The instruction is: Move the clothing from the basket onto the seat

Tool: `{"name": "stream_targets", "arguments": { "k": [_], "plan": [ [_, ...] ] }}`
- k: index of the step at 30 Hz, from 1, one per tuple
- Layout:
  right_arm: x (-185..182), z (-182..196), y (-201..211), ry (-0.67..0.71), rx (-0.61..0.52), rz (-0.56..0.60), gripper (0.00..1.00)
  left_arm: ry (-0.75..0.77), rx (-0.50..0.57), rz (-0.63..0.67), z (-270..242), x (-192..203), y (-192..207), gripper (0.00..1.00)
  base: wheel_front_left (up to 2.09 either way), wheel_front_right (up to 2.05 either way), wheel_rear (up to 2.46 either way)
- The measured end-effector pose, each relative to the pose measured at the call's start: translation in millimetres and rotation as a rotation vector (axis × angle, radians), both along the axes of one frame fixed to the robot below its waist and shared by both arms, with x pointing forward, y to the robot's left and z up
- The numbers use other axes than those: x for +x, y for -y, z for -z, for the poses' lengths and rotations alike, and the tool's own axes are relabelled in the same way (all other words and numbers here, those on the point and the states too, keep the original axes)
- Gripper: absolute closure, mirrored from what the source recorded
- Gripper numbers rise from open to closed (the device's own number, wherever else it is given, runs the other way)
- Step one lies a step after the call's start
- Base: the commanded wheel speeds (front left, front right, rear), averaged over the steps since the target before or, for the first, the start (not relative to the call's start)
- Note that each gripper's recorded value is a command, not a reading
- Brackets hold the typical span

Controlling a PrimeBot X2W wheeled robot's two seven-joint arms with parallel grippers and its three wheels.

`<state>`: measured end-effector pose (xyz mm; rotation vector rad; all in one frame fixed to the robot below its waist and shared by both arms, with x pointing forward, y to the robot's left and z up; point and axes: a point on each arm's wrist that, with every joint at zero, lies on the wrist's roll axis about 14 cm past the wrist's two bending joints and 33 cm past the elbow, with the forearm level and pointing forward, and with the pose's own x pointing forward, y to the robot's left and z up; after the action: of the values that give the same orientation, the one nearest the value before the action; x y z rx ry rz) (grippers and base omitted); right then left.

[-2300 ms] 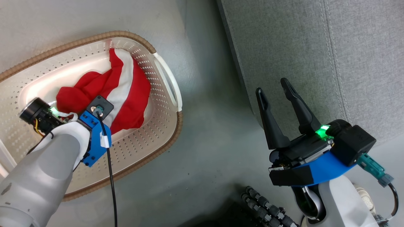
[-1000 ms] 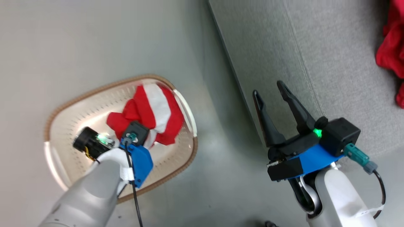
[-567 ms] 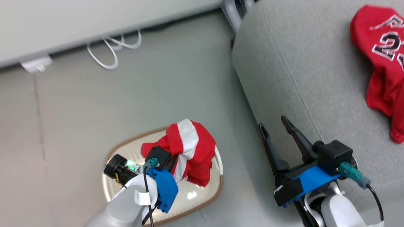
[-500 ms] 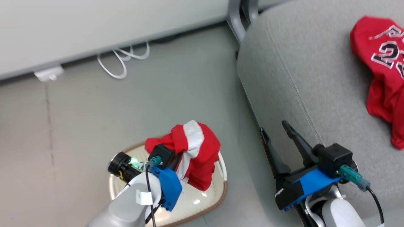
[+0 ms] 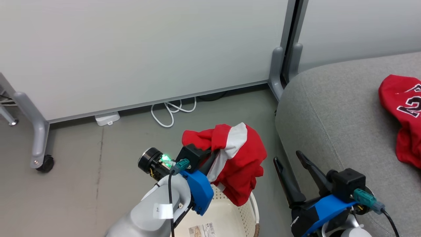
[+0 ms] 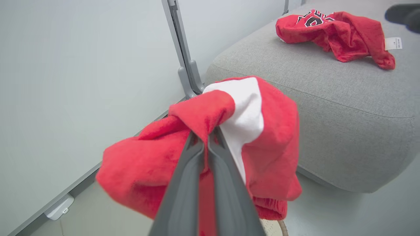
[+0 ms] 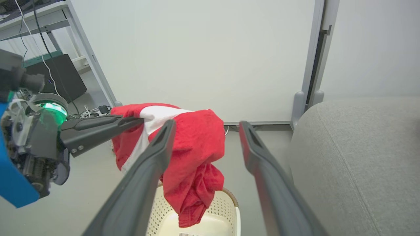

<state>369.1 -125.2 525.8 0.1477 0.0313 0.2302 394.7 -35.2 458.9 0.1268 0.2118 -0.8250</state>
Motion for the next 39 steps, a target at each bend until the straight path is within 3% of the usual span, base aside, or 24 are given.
{"name": "stream_targets", "arguments": {
  "k": [13,30,39],
  "plan": [
    [-4.4,-0.1,-18.0,-0.010,0.000,-0.056,0.00,0.143,-0.084,0.004,-64.3,5.1,7.9,1.00,0.00,0.00,0.00],
    [-5.9,26.5,-28.4,-0.105,-0.003,-0.089,0.00,0.137,-0.103,0.034,-67.8,3.3,18.0,1.00,0.00,0.00,0.00],
    [20.4,28.5,-48.1,-0.128,-0.025,-0.155,0.00,0.131,-0.113,0.042,-66.9,1.8,19.9,1.00,0.00,0.00,0.00]
  ]
}}
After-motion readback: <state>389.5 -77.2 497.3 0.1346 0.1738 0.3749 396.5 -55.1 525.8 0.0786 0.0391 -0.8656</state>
